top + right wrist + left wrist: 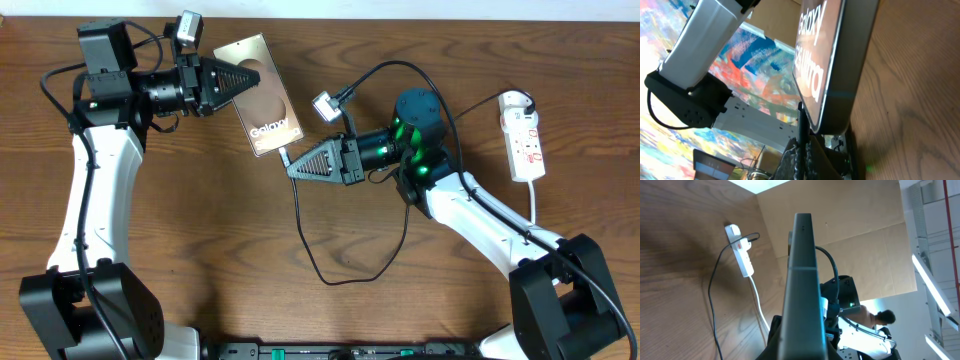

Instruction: Plug charger to phone and switch on socket

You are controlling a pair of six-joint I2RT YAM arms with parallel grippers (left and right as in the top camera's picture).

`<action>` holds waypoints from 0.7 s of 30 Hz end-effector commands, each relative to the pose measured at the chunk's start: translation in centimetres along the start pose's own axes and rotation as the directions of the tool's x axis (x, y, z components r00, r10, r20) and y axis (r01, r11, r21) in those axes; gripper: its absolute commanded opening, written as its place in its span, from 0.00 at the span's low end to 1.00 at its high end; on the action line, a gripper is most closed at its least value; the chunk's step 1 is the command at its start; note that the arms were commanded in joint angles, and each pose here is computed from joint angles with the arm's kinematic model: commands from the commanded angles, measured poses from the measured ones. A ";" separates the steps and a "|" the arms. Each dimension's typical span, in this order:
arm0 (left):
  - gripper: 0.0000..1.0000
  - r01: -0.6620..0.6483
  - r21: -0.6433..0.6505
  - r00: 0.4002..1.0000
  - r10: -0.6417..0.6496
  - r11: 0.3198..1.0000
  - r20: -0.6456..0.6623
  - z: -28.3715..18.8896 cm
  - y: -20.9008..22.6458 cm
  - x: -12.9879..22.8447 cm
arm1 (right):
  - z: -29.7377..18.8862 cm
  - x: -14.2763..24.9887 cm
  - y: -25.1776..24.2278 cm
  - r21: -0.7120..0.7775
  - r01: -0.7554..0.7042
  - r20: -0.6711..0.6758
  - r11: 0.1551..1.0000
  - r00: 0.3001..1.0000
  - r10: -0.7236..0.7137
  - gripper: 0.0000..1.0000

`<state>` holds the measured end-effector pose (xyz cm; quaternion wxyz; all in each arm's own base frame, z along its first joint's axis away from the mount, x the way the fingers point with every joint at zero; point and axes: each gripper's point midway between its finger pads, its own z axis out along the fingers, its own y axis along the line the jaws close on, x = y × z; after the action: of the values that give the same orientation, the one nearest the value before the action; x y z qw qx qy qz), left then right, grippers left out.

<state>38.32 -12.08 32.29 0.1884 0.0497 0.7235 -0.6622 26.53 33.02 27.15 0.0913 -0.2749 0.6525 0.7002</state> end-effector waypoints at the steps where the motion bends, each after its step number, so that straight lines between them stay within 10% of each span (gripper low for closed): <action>1: 0.07 -0.057 0.034 0.998 0.057 0.998 -0.020 0.0 -2.0 0.2 | -0.1 -0.7 -0.3 0.019 -0.004 0.036 1.000 0.999 0.003 0.01; 21: 0.07 -0.065 0.034 0.998 0.065 0.997 -0.019 0.0 -2.0 0.2 | -0.3 -2.8 -0.7 0.056 -0.059 0.153 0.997 0.987 0.050 0.01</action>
<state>38.60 -11.91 32.14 0.1938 0.0449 0.7271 -0.6571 27.16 33.70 27.23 0.0869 -0.2339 0.6668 0.7022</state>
